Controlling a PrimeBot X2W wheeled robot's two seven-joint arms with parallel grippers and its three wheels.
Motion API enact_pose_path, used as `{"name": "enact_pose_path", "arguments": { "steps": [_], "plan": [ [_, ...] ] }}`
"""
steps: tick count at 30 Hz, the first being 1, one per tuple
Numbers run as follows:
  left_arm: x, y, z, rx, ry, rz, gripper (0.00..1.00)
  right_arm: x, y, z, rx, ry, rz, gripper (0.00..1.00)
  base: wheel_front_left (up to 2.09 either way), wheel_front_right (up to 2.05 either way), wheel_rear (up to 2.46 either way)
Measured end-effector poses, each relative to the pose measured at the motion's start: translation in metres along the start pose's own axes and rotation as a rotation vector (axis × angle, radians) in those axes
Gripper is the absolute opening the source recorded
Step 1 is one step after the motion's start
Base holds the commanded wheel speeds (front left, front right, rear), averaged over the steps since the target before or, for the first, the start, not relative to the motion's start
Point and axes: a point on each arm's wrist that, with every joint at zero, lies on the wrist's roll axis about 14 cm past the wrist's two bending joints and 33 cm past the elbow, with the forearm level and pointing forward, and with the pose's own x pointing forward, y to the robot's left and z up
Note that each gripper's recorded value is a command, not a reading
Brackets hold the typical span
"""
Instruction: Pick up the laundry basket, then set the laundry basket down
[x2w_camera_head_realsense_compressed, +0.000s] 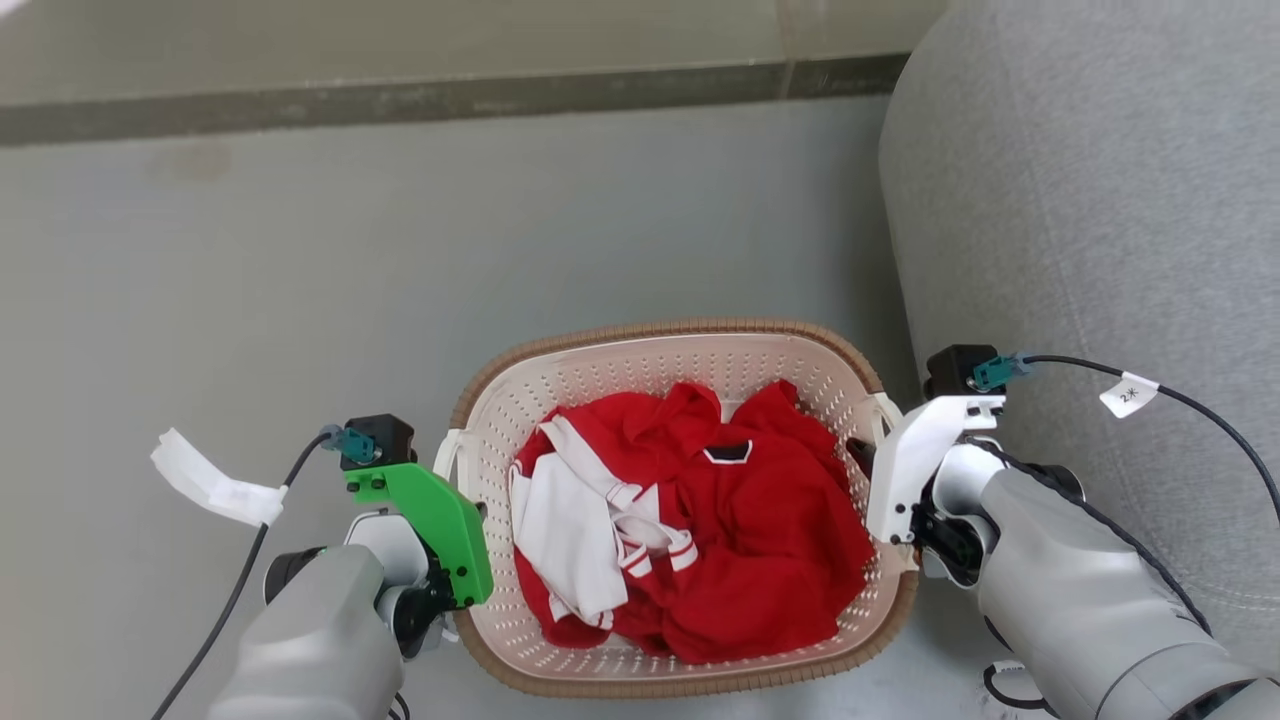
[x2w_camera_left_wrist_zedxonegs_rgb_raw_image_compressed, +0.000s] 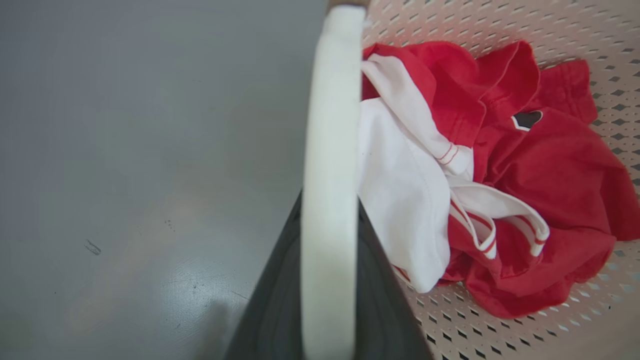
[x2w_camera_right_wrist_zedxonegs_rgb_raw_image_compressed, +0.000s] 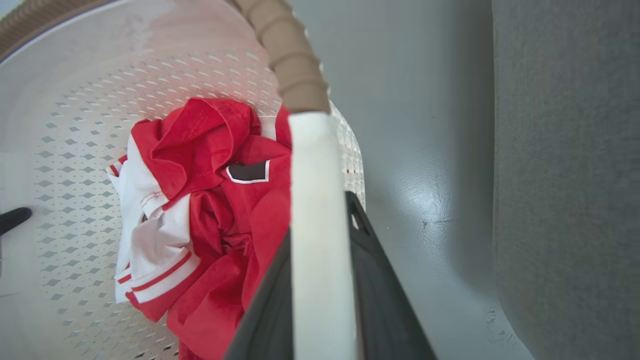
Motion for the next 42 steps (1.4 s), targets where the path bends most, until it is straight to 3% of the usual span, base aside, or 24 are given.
{"name": "enact_pose_path", "arguments": {
  "steps": [42],
  "plan": [
    [-0.008, -0.010, -0.005, 0.007, 0.059, -0.013, 0.00, -0.013, 0.001, -0.002, 0.000, 0.037, -0.001, 0.00, 0.00, 0.00, 0.00]
  ]
}}
